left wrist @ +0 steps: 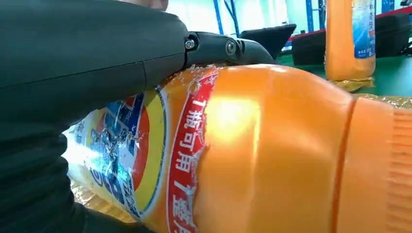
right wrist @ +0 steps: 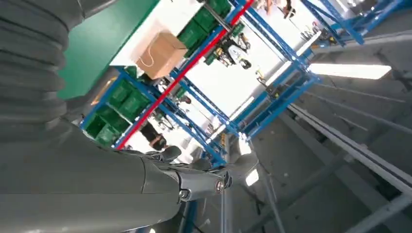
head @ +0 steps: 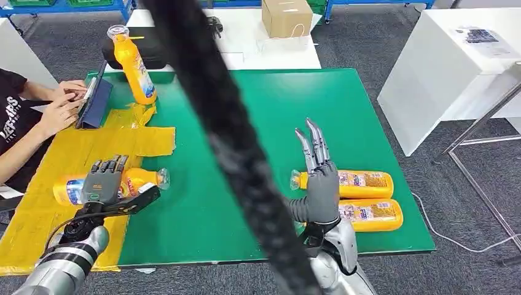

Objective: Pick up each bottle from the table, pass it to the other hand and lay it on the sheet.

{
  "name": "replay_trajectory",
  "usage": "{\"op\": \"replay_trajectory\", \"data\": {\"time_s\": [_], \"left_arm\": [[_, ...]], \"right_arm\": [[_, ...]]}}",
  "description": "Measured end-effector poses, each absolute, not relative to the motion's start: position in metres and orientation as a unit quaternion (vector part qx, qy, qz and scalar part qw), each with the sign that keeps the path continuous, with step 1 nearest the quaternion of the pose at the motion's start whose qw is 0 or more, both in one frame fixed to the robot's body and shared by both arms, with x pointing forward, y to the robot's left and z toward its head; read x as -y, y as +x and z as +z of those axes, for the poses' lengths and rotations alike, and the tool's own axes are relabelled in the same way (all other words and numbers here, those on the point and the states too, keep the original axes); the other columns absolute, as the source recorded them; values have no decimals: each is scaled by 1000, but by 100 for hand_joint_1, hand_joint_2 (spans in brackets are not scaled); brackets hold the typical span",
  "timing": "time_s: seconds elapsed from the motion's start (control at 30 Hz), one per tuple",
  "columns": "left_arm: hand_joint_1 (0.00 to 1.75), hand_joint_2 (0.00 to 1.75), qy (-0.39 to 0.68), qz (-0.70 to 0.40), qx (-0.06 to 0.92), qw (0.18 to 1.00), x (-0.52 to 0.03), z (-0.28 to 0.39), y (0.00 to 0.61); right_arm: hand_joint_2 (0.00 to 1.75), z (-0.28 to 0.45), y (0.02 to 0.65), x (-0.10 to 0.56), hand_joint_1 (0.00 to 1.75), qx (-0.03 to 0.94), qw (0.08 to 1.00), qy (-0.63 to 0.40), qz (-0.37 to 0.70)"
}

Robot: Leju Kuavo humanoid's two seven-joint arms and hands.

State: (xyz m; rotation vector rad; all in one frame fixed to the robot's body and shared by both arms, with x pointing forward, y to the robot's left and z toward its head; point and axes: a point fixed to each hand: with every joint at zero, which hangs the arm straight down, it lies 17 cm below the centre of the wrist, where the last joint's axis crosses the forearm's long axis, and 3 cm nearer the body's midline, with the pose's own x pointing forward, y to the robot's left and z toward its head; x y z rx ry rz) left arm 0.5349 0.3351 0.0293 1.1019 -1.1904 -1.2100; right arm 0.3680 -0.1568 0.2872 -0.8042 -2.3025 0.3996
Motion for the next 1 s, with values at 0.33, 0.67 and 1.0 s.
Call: {"op": "replay_trajectory", "data": {"time_s": [0.33,0.67,1.0], "left_arm": [[0,175,552,-466,540,431,-326,65,515],[0,175,637,-419,554,333,-319,136,496],[0,175,705,-297,574,291,-334,233,478]], "right_arm": [[175,277,378,151,0,861,341,-323,193],[175,271,388,150,0,851,338,-338,218],[175,265,392,155,0,841,337,-354,233]]}}
